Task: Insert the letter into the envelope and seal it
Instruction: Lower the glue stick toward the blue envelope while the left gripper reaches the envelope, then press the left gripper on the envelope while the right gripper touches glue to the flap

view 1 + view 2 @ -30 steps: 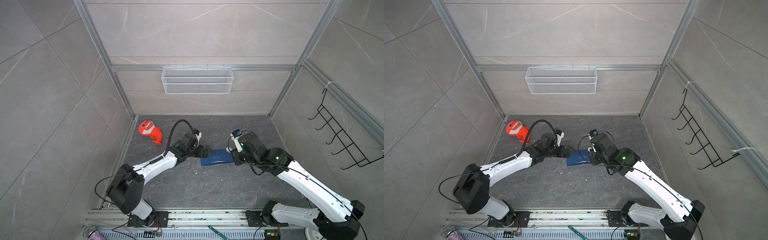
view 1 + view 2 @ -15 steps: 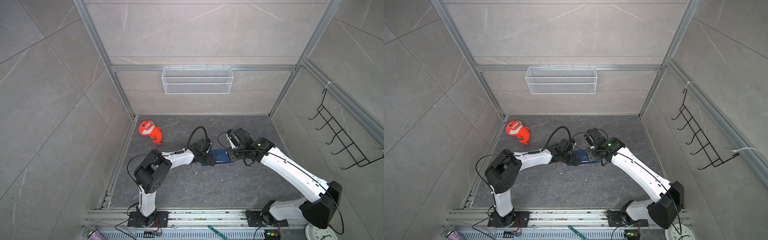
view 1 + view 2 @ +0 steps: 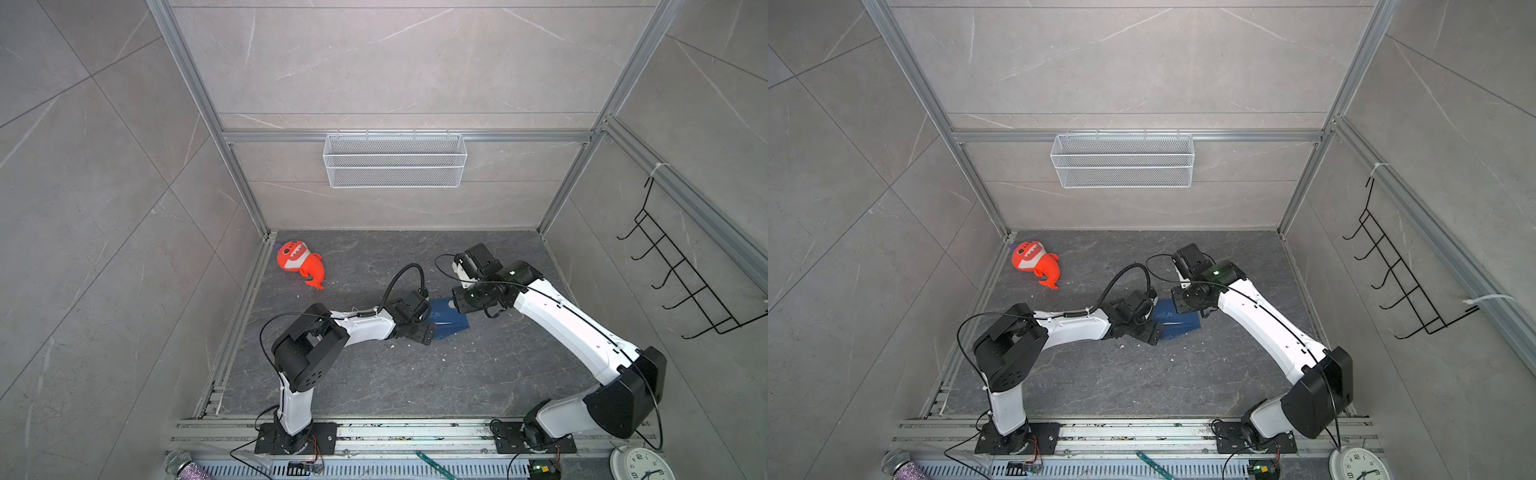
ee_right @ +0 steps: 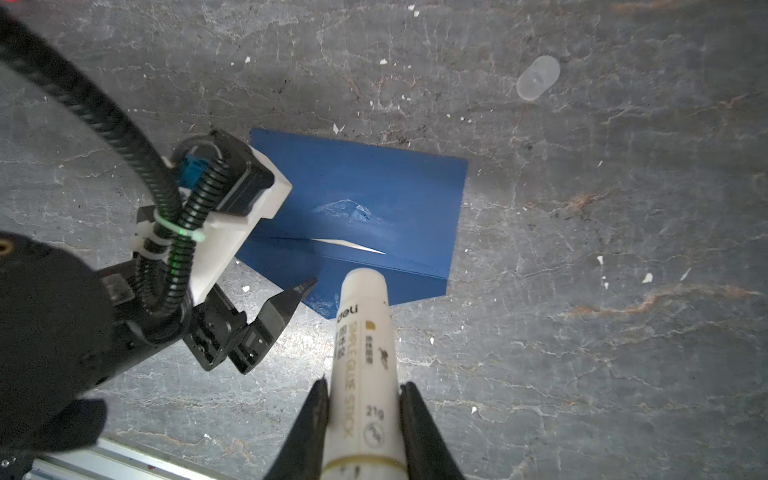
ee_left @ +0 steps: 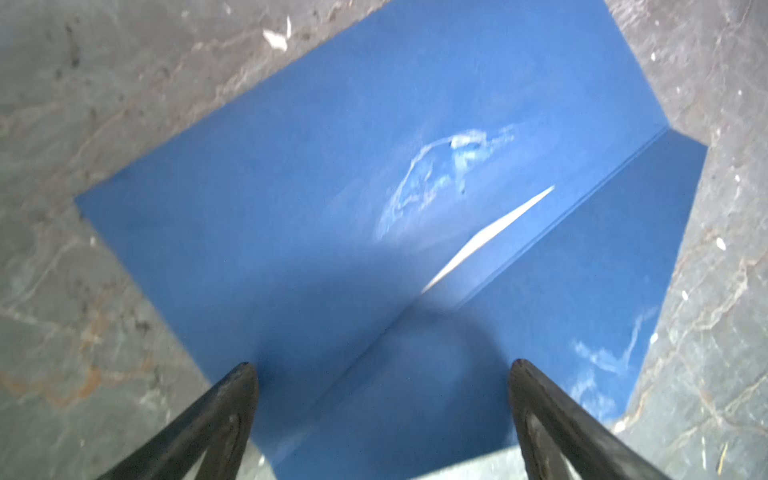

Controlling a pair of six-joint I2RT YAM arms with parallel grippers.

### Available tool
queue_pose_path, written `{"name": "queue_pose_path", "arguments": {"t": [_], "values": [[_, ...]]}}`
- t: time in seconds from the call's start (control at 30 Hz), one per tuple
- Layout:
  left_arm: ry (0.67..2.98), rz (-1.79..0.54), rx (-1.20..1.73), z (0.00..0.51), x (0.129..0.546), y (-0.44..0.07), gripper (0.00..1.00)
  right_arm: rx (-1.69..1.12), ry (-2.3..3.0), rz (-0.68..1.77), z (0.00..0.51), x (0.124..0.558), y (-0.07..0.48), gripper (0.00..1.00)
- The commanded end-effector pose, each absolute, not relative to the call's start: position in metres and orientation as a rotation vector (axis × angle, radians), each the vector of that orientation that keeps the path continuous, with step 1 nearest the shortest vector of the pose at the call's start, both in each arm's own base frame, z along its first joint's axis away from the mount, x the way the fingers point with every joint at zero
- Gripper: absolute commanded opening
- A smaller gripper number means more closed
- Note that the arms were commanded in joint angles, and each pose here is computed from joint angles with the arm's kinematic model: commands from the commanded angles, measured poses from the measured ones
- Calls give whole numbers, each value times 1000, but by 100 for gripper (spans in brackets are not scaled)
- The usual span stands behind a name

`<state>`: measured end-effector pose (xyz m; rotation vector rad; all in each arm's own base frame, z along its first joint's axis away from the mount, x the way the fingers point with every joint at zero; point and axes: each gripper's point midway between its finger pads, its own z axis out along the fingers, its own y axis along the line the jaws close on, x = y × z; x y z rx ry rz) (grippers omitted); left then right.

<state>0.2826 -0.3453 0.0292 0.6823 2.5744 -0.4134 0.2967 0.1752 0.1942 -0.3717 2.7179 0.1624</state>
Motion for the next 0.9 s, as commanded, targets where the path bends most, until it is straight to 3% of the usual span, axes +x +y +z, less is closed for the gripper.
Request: {"name": "queue_pose_path", "arguments": {"t": [0.0,0.23,0.47,0.63,0.73,0.87], "values": [[2591,-430,661,39,271,-336,95,-363,2767,194,195,295,179,0],[2382,-584,586,112,278,-339,89,-412,2796,183,192,305,186,0],[2320,-760,435,141,296,-330,67,-462,2841,160,177,320,197,0],[2374,-902,347,129,308,-333,39,-488,2895,159,160,327,206,0],[2430,-938,310,114,314,-337,15,-499,2917,152,151,332,209,0],[2499,-1004,240,92,321,-343,1,-520,2947,146,141,337,215,0]]}}
